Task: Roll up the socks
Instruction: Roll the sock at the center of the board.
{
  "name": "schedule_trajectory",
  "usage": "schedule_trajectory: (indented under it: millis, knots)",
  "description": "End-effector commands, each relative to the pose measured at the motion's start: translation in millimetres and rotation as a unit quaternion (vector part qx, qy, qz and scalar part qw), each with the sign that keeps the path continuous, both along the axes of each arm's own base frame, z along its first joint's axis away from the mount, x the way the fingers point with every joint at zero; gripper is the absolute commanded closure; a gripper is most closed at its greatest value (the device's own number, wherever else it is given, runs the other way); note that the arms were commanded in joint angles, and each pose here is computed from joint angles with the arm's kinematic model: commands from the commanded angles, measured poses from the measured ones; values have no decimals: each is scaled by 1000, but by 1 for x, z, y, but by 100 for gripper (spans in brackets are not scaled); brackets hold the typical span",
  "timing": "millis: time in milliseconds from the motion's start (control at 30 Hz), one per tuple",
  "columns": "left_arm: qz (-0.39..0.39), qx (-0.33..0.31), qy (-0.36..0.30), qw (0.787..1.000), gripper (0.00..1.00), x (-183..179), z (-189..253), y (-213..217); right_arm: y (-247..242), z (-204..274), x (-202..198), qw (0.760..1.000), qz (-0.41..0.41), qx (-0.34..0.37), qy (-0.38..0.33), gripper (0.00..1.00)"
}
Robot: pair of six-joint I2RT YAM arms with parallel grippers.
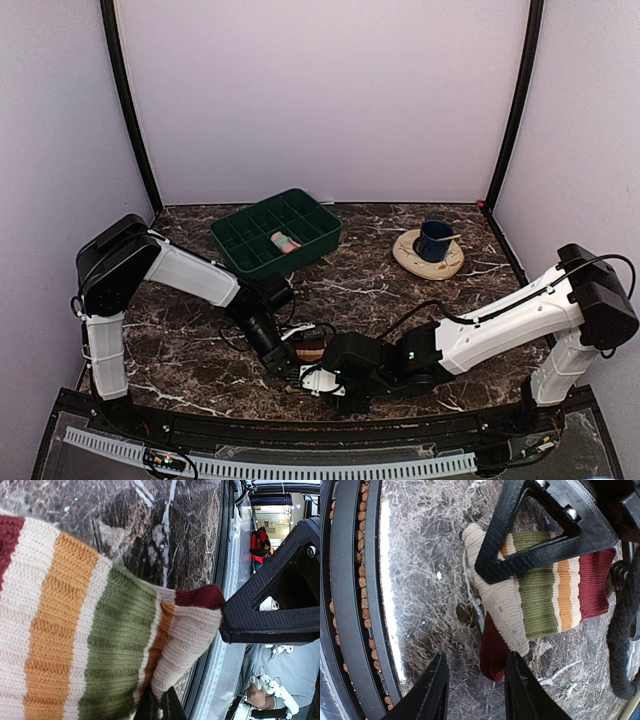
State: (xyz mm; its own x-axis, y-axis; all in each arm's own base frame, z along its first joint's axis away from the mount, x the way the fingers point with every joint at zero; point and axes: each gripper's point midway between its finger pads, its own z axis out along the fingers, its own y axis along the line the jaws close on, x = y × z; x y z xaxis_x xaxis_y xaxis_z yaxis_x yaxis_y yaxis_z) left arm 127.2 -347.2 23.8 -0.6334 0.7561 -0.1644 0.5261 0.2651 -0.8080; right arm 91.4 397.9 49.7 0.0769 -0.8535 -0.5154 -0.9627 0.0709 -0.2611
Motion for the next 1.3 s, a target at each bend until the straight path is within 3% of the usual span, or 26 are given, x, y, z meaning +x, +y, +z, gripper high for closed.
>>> schedule_trajectory:
  millis: [0, 600, 1267]
  knots:
    - [-5, 15, 2, 1000, 100, 0, -4, 5, 8, 7, -2, 1000, 13, 1, -6, 65]
    - [-11, 22, 16, 1000, 100, 2, -8, 6, 16, -7, -14, 998, 54, -16, 7, 65]
    - [-16, 27, 26, 999, 100, 1, -14, 7, 18, -10, 8, 999, 48, -22, -13, 65]
